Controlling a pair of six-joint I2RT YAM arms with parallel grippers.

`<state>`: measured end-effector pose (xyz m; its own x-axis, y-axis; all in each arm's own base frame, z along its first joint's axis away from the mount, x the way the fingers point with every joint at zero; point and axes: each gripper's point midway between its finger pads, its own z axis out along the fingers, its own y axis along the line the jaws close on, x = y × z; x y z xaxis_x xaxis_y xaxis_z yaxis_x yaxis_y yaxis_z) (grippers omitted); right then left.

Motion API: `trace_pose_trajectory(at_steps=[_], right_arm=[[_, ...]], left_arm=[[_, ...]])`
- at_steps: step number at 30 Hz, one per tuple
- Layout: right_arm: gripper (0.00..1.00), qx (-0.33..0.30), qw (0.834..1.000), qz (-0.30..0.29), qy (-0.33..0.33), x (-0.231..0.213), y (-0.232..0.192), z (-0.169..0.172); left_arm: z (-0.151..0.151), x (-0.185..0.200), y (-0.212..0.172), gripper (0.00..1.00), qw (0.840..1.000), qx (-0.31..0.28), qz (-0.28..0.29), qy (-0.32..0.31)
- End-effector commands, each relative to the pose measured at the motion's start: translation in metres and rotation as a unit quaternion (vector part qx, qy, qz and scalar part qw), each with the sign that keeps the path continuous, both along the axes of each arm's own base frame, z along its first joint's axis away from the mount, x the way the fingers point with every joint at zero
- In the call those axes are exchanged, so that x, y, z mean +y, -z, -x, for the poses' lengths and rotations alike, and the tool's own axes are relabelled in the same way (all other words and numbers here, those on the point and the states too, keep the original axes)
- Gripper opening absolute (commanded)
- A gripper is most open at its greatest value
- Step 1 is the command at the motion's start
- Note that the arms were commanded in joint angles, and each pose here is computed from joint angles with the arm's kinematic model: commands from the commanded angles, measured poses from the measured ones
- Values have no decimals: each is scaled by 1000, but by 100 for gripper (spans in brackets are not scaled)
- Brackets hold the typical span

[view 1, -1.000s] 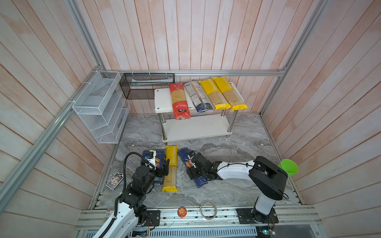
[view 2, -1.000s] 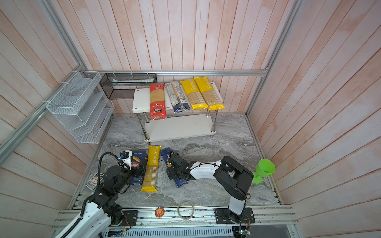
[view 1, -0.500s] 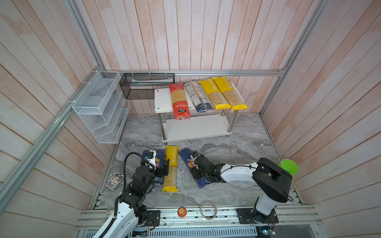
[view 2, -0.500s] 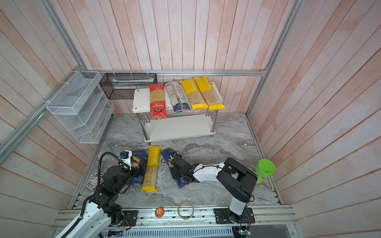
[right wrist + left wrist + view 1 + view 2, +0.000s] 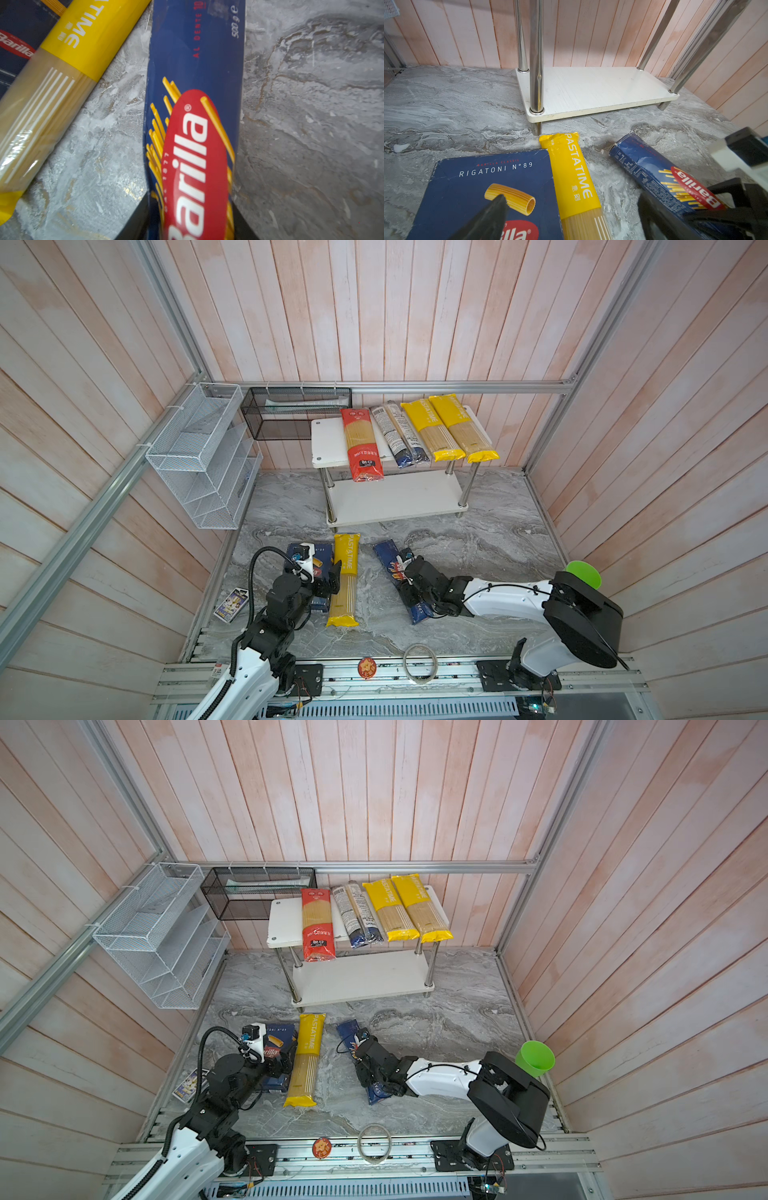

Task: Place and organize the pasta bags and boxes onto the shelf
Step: 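Lift the blue Barilla box upright and carry it toward the shelf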

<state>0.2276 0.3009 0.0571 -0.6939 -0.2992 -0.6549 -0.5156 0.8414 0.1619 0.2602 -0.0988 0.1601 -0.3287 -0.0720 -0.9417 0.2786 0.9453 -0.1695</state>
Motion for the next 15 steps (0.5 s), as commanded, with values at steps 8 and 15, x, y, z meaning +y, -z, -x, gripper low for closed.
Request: trace_pose_trajectory(at_steps=[8, 15], right_arm=[[38, -77, 995, -51, 40, -2, -73, -29], [37, -94, 991, -77, 63, -25, -102, -51]], left_arm=[[-2, -1, -19, 100, 1000, -22, 12, 1], [-3, -2, -18, 100, 1000, -21, 12, 2]])
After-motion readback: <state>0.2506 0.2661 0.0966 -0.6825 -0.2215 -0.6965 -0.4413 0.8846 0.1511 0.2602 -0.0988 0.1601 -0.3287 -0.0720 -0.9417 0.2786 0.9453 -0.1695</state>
